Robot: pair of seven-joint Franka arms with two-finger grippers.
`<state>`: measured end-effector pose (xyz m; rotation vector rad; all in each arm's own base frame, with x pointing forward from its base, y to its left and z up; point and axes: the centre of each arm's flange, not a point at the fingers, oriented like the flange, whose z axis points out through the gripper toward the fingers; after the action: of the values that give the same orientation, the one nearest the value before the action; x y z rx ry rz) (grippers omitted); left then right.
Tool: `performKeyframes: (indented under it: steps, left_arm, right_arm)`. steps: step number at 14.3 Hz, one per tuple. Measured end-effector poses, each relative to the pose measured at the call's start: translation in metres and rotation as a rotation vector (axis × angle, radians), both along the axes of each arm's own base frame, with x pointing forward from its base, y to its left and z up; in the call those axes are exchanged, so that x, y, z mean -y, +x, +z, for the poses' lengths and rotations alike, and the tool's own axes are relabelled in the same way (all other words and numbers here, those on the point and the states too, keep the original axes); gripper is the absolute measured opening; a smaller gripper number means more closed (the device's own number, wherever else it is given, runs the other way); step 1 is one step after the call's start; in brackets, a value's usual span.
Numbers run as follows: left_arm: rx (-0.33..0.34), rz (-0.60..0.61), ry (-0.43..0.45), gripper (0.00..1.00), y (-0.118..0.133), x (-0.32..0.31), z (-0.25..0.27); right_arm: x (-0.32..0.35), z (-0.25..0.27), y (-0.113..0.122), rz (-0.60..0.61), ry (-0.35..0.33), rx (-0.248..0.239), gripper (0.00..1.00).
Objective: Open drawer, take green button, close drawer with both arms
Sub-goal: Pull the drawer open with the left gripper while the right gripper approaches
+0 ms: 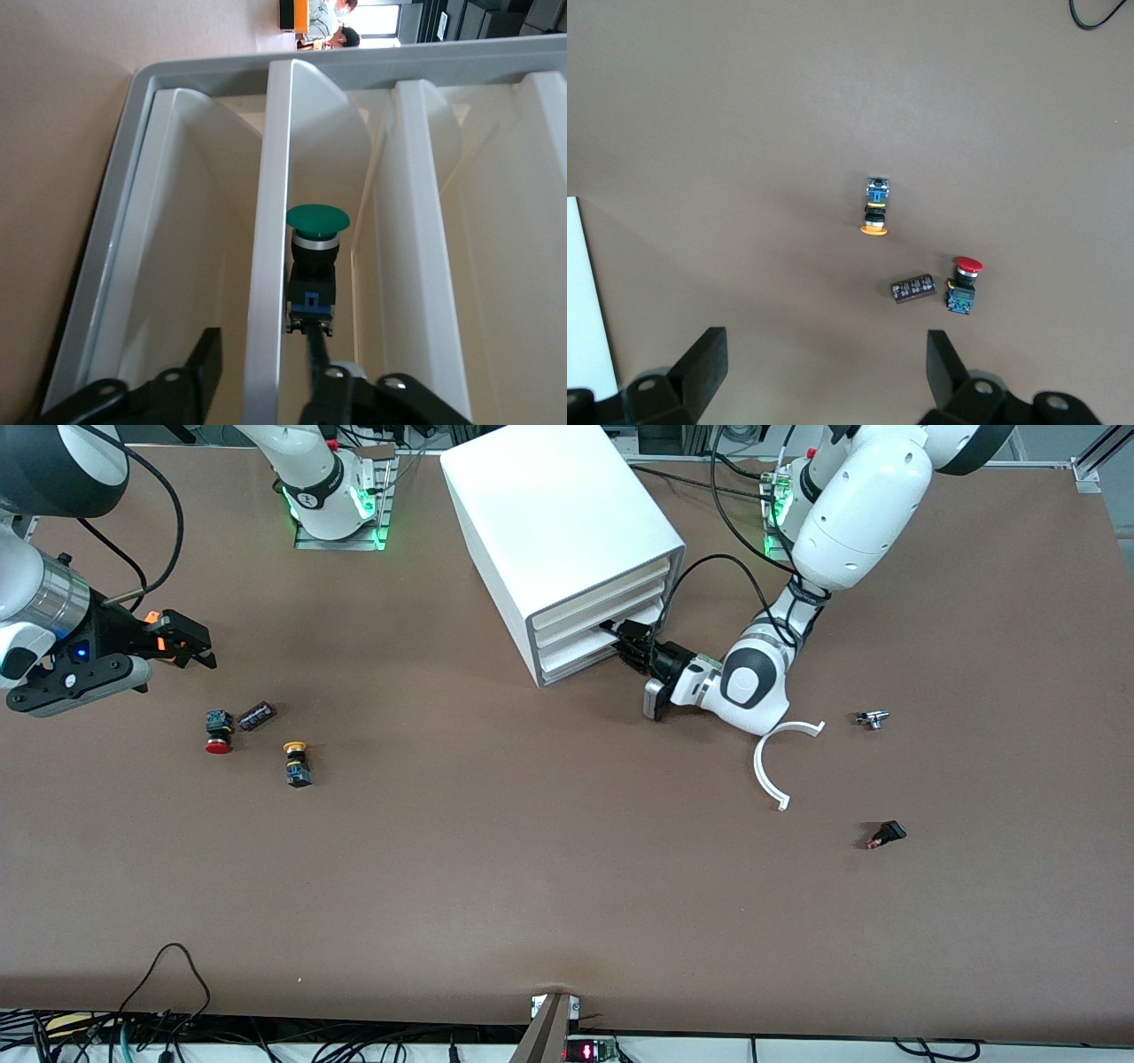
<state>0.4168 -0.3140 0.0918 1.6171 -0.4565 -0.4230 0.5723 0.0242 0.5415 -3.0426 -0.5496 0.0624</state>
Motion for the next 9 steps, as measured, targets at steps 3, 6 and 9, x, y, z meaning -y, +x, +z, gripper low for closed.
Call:
performKeyframes:
  steps: [3,6,9]
  left_arm:
    - [0.002,0.001,0.002,0.2,-0.0001,0.0003,-0.0004]
    - [0.002,0.002,0.001,0.12,0.0002,0.0001,-0.0002]
    - [0.004,0.007,0.003,0.12,0.0028,-0.0026,-0.0002]
  right_arm:
    - [0.0,0.0,0.0,0.0,0.0,0.0,0.99]
    - [-0.0005,-0.0001,0.0,0.001,0.0,0.0,0.97]
    - [-0.0017,-0.0001,-0.0001,0.003,0.0,0.0,0.97]
